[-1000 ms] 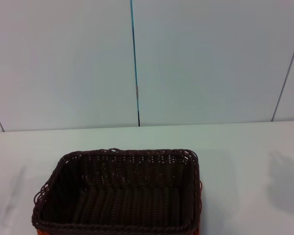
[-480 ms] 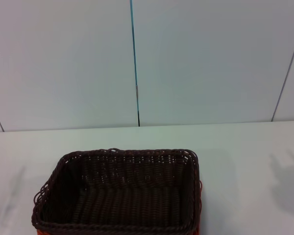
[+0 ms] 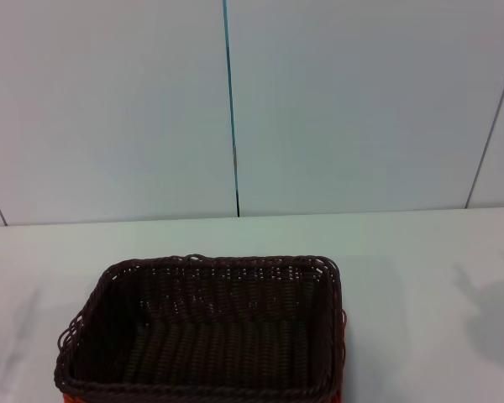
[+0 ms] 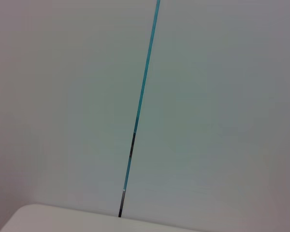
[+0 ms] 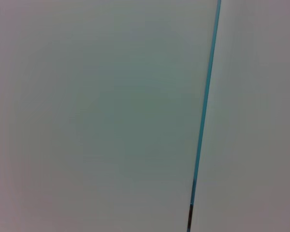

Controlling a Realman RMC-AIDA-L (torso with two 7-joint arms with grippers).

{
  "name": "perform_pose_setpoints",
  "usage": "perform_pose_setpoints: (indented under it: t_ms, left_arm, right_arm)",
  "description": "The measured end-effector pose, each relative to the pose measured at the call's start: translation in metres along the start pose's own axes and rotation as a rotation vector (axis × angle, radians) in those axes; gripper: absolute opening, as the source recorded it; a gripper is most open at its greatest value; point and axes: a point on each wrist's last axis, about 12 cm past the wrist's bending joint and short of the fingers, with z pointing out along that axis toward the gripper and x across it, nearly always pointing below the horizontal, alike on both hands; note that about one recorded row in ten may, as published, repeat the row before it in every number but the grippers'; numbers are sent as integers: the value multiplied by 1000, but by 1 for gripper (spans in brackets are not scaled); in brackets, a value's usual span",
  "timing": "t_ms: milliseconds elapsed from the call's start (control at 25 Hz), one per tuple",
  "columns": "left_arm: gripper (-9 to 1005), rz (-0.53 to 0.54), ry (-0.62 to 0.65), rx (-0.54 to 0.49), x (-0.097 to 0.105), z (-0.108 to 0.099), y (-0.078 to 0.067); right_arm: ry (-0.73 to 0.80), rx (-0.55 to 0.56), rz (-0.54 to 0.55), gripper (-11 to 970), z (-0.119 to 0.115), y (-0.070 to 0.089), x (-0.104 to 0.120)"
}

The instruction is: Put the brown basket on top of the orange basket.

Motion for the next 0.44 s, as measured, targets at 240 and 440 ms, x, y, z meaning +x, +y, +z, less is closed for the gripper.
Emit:
perform_pose_setpoints:
  t_ms: [240, 440]
  left_arm:
    - [858, 0, 3, -5, 1, -1, 1]
    - [858, 1, 4, -4, 1, -1, 1]
  right_arm:
    - [4, 3, 1, 931, -1, 0, 0]
    - [1, 3, 4, 932, -1, 0, -1]
